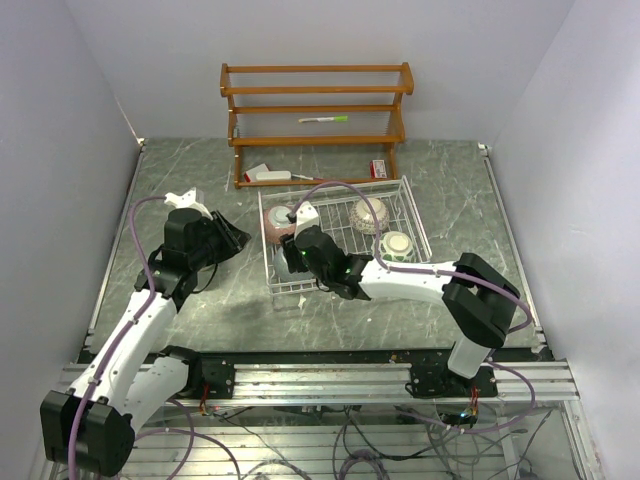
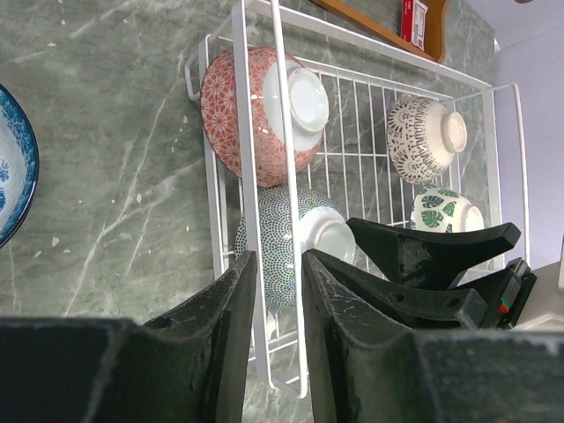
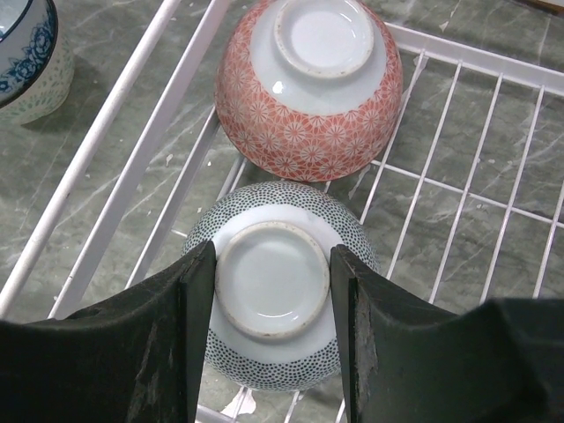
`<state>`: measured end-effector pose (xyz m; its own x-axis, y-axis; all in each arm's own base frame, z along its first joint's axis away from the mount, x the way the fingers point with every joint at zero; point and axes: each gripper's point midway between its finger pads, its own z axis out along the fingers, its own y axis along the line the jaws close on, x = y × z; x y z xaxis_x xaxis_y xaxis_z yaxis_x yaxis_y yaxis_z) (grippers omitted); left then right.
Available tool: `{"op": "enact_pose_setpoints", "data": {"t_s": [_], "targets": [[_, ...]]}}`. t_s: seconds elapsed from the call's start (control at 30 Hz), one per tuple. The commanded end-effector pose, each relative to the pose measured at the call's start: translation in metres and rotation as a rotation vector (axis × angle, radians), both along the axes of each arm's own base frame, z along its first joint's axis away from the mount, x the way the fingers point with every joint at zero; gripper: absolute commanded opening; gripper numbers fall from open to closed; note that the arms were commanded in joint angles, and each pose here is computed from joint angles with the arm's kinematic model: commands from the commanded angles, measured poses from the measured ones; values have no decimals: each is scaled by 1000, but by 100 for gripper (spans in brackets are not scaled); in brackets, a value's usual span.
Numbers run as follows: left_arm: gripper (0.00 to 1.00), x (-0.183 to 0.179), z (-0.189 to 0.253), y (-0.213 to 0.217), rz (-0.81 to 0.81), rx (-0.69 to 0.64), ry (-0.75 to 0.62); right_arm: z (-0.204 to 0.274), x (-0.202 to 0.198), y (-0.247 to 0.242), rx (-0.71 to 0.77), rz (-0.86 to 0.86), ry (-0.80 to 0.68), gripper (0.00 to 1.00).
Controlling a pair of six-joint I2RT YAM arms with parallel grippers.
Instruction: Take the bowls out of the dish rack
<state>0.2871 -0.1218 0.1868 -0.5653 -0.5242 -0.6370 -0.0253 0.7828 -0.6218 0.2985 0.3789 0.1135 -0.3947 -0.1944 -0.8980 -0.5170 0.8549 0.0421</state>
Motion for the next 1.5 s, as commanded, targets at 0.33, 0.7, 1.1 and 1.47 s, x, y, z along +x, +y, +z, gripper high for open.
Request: {"op": "enact_pose_setpoints", "data": {"t_s": [0.33,0.7,1.1,1.47], "targets": [[37,-1,10,0,-4,-13,-34,32,9,-8,14,-80,-32,0],[37,-3,14,-2,-15,-27,-44,60,27,-32,71,-118,-54,0],[46,-6,43,-15,-74,-94,-121,79,40,-66,259,-105,-4,0],[74,-8,81,-63,-250,-252,-238,114,32,-73,485,-4,17,0]]}}
